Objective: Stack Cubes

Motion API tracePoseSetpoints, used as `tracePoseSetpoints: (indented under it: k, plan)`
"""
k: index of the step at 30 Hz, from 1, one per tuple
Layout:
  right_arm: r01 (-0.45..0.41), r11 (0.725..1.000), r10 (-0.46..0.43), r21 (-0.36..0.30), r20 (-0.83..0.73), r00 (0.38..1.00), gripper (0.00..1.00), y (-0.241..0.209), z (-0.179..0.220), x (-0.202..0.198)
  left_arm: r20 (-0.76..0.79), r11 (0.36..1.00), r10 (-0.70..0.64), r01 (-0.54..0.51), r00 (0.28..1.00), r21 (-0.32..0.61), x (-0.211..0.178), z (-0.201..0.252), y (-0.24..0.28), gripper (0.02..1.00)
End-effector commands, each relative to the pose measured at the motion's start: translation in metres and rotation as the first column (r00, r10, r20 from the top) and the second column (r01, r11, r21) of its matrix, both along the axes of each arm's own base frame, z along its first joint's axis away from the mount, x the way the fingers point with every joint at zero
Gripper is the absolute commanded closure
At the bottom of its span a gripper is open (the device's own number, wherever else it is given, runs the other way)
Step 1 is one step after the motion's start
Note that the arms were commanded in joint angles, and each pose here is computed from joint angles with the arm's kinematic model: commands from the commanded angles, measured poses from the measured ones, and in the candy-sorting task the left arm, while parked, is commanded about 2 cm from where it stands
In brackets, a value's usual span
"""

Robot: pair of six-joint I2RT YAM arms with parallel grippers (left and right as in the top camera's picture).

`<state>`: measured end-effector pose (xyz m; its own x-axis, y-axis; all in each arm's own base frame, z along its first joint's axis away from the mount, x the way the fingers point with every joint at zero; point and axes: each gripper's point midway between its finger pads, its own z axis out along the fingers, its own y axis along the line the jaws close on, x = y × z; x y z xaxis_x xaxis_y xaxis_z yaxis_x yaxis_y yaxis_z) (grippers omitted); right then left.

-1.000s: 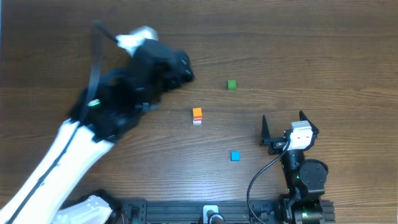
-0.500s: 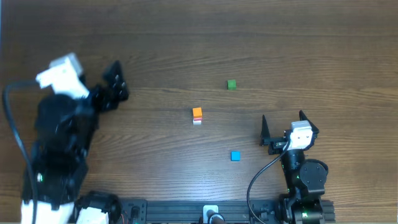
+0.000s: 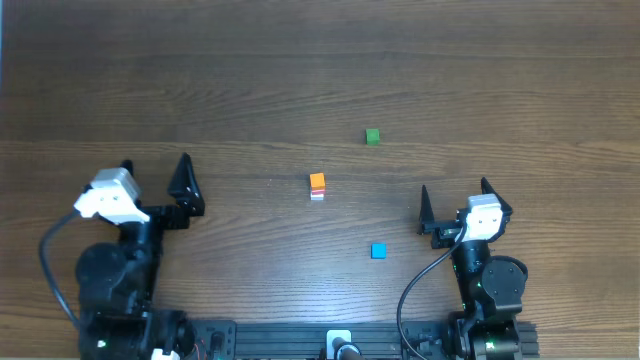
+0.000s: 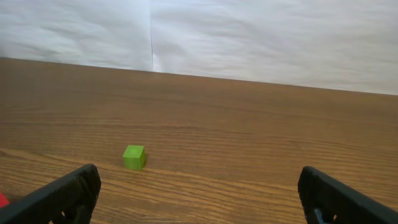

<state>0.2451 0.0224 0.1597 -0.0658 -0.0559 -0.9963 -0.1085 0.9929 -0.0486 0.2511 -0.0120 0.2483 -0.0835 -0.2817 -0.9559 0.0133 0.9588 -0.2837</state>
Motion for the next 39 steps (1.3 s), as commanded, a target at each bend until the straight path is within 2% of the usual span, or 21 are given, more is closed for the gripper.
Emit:
tracePoseSetpoints:
  k: [1, 10, 18, 28, 39]
  plan:
    - [-0.001, 1.000, 0.001, 0.002, 0.000, 1.000, 0.007, 0.000, -0.002, 0.000, 0.005, 0.998, -0.046, 0.046, 0.999, 0.049, -0.001, -0.023, -0.007, 0.020]
    - [-0.001, 1.000, 0.001, 0.002, 0.000, 1.000, 0.007, 0.000, -0.002, 0.000, 0.018, 0.998, -0.046, 0.045, 0.999, 0.049, -0.001, -0.053, -0.007, 0.020]
    - [-0.001, 1.000, 0.001, 0.002, 0.000, 1.000, 0.007, 0.000, -0.002, 0.000, 0.061, 0.994, -0.045, 0.038, 0.997, 0.101, -0.001, -0.061, -0.005, 0.020]
    - [-0.001, 1.000, 0.001, 0.002, 0.000, 1.000, 0.007, 0.000, -0.002, 0.000, 0.101, 0.995, -0.002, -0.008, 0.995, 0.099, -0.002, -0.067, 0.005, 0.020]
    - [-0.001, 1.000, 0.001, 0.002, 0.000, 1.000, 0.007, 0.000, -0.002, 0.000, 0.007, 0.995, -0.002, 0.001, 1.000, 0.100, -0.005, -0.091, 0.005, 0.018]
